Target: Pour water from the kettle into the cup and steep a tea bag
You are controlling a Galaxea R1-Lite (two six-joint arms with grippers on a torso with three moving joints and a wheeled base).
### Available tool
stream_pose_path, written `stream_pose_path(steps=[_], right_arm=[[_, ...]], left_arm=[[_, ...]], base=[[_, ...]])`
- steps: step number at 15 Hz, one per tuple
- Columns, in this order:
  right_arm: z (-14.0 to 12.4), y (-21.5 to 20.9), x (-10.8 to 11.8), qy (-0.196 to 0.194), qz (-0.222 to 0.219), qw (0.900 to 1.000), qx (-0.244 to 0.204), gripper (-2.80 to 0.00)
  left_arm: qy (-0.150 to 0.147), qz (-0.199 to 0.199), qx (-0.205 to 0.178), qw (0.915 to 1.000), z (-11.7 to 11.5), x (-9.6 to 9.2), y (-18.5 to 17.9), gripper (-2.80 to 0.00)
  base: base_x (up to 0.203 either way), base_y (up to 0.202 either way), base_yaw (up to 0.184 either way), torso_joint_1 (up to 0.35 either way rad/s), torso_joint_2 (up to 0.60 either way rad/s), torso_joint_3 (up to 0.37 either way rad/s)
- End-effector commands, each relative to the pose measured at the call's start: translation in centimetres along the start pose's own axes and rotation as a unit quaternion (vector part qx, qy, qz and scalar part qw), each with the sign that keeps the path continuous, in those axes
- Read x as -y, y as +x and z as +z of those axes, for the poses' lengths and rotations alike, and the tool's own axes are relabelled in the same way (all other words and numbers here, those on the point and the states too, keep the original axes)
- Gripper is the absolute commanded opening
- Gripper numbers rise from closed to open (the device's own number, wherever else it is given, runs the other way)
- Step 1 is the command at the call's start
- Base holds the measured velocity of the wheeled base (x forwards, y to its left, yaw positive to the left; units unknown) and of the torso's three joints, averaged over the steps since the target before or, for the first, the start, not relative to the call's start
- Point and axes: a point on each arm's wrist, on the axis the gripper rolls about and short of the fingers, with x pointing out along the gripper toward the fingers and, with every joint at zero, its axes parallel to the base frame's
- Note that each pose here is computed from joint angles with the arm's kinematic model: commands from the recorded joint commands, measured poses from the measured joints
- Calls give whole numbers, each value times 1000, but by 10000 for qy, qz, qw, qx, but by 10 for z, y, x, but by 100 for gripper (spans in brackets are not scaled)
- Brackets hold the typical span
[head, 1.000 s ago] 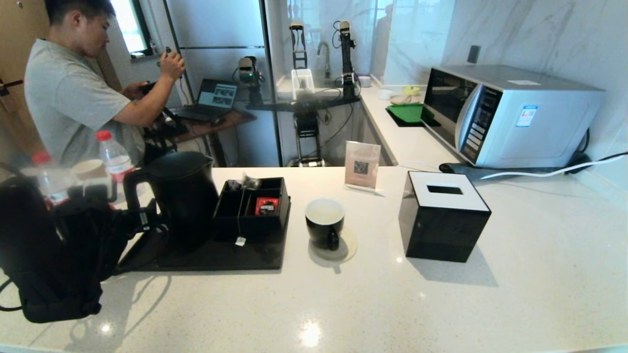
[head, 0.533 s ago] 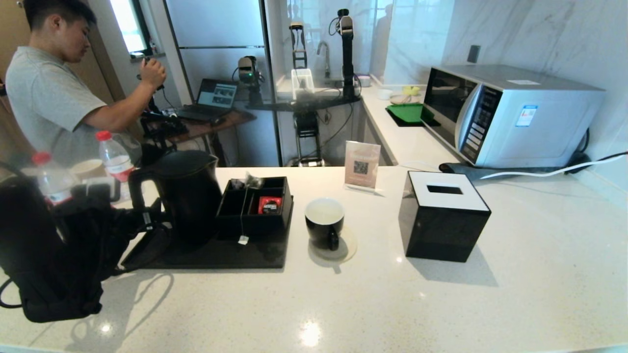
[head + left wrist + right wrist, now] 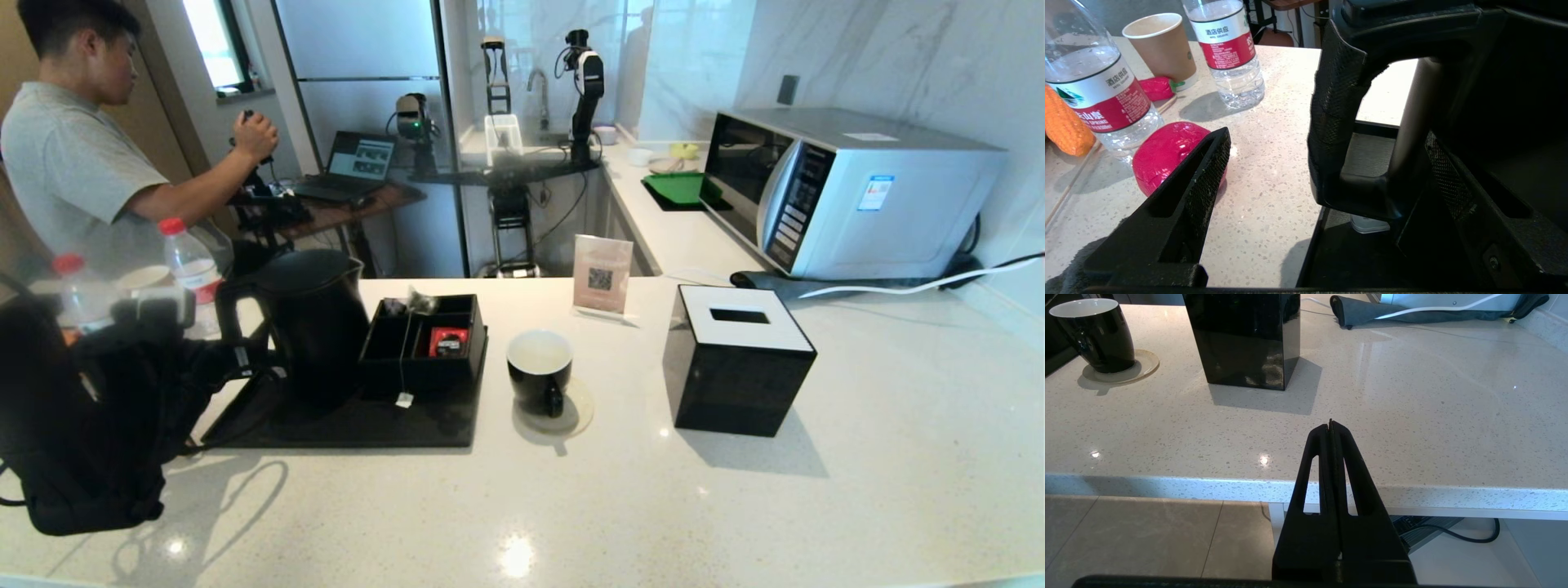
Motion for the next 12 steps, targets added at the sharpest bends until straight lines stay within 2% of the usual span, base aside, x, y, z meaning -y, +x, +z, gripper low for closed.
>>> stream_pose_path(steps=[1, 6, 12], right_arm=[[0, 0, 0, -2, 5, 10000, 1, -280], [0, 0, 0, -2, 5, 10000, 1, -280], [0, 0, 0, -2, 5, 10000, 1, -280]], left_arm=[[-37, 79, 276, 9996, 8, -5, -1, 0], [-4, 223, 252, 9994, 8, -16, -4, 0], [41, 50, 210, 9998, 2, -25, 3, 0]], base=[[0, 0, 0, 0, 0, 0], [0, 0, 0, 0, 0, 0], [0, 0, 0, 0, 0, 0]])
